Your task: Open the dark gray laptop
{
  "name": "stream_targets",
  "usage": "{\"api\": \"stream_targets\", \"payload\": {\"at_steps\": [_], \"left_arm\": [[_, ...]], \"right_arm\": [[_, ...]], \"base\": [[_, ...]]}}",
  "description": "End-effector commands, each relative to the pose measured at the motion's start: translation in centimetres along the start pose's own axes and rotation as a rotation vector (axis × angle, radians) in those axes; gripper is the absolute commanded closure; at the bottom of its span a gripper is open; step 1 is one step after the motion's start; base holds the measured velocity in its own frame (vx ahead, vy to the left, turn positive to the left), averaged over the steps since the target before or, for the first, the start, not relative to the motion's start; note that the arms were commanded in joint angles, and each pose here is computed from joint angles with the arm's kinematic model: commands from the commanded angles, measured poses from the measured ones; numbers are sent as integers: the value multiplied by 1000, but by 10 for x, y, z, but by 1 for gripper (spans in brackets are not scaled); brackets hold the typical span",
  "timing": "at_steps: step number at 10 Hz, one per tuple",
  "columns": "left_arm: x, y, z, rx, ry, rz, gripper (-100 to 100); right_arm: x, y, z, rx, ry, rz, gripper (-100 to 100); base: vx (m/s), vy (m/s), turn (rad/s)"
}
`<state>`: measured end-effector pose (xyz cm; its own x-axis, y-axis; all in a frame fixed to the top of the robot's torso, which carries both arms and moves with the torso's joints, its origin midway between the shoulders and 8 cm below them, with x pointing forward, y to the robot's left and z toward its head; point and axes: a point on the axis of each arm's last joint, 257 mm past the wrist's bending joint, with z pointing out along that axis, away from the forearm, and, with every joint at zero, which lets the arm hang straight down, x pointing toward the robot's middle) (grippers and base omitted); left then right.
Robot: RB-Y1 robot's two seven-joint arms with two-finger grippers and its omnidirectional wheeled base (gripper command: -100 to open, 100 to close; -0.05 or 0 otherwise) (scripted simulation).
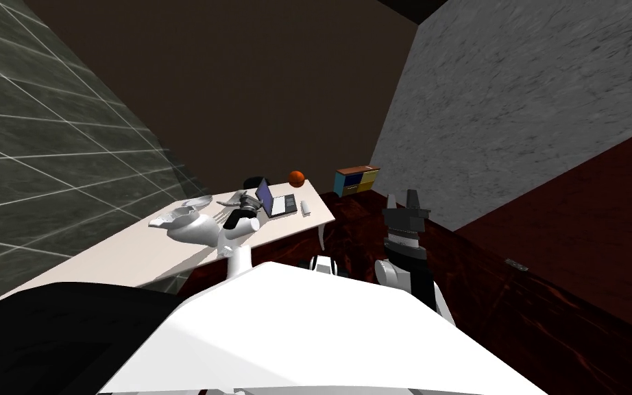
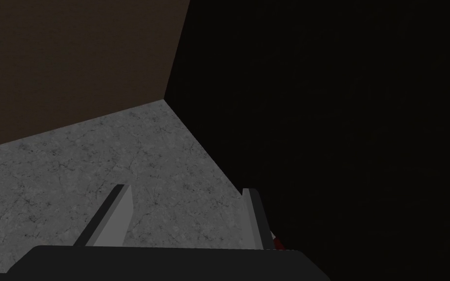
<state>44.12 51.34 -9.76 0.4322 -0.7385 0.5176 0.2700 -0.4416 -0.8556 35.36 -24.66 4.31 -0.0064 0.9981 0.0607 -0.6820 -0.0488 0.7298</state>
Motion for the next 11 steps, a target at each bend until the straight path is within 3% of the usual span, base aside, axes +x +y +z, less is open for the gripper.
{"api": "stream_targets", "payload": {"at_steps": [1,2,3,4,11], "left_arm": [[0,-10,-2,5,-6,1,-100],[0,-4,-1,2,-5,0,-100],[0,-4,-1,1,-6,0,100],[-3,-3,2,4,-8,74,100],[-12,-4,12,23,-10,340,100]], "right_arm": [[0,0,0,0,0,0,0],[0,0,0,0,0,0,0],[0,0,0,0,0,0,0],[0,0,0,0,0,0,0],[0,0,0,0,0,0,0]], "base": [[86,44,-24],[58,32,-10],[9,3,-7],[33,-51,-31],[17,-95,-24]]}}
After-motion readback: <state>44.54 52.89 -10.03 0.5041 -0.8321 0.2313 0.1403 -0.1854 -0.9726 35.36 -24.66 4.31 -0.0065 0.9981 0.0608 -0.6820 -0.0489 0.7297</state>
